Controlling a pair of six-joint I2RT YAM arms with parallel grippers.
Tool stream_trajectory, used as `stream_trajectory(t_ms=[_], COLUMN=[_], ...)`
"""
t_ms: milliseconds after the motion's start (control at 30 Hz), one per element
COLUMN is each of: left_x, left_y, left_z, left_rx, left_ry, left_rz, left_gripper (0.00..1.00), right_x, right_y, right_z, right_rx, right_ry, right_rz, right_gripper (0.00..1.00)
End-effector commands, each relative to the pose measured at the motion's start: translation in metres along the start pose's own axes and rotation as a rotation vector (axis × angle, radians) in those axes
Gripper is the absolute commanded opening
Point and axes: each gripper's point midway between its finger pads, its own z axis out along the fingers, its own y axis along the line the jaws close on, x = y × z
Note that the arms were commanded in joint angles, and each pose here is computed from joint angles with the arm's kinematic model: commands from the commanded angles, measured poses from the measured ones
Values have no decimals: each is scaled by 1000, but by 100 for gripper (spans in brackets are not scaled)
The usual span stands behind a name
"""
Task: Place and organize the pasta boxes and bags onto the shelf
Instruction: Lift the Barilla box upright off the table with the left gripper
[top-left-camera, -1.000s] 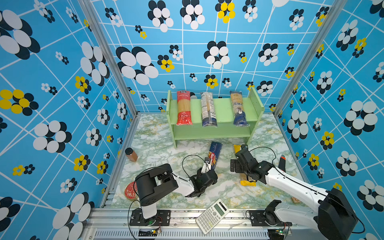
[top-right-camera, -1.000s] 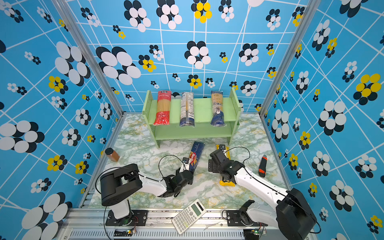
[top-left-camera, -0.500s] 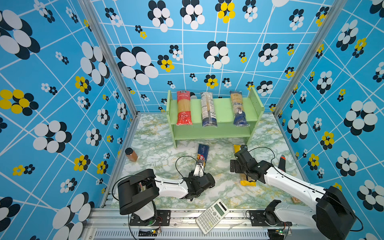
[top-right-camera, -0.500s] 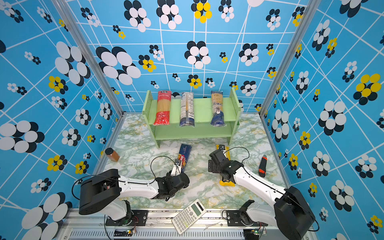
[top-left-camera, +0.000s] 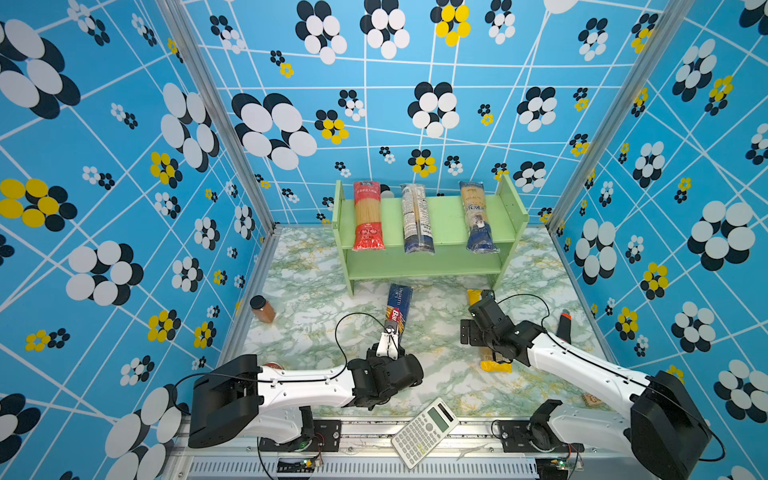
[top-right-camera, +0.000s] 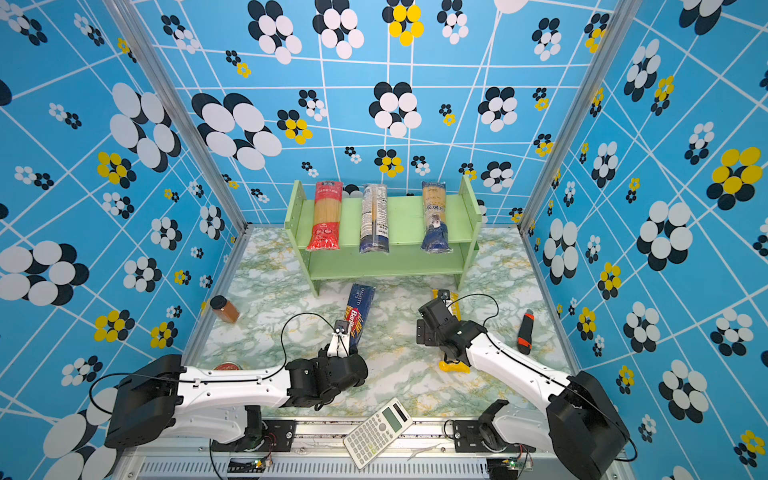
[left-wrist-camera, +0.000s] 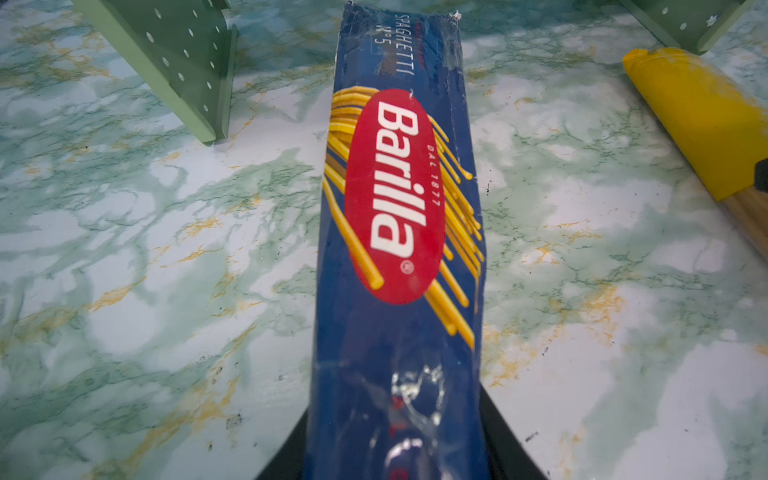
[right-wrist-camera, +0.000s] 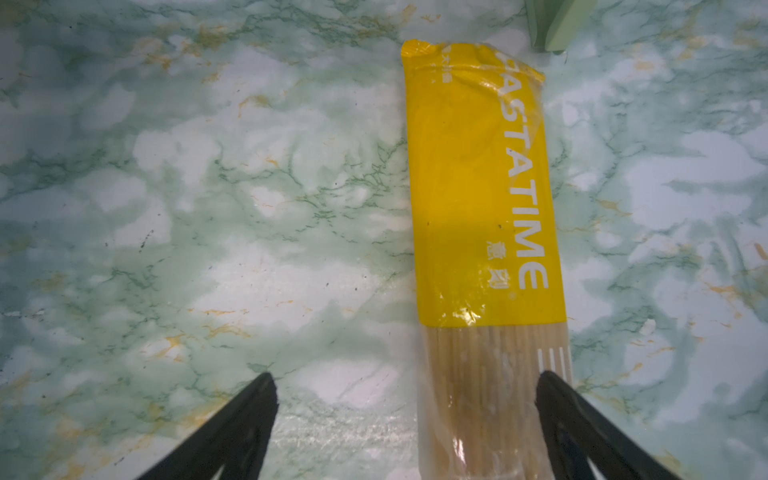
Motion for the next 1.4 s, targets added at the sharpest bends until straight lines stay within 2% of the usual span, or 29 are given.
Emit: stream_trajectory(t_ms=[0,367,600,933,1200,1367], left_x=[-40,-44,-68,-101,-128,-143], left_y=[5,13,6,13,29,31], left_z=[-20,-37,-52,-58,-48,-35], left_rx=[-5,84,161,81,-11,-13], left_ry=[-137,-151,-232,-336,-377,-375], left_rz=[-104,-135,-160,-164,-168,-170], left_gripper=[0,0,0,0,0,0], right_x=[0,0,0,-1,-2,-3], right_y=[-3,-2,-1,1,2,2], right_z=[0,2,3,4,3,2], right_rx=[9,10,10,4,-4,-3], right_ry=[0,2,4,6,7,2], right_rz=[2,2,-1,-6,-7,-6], right_gripper=[99,99,99,99,99,99])
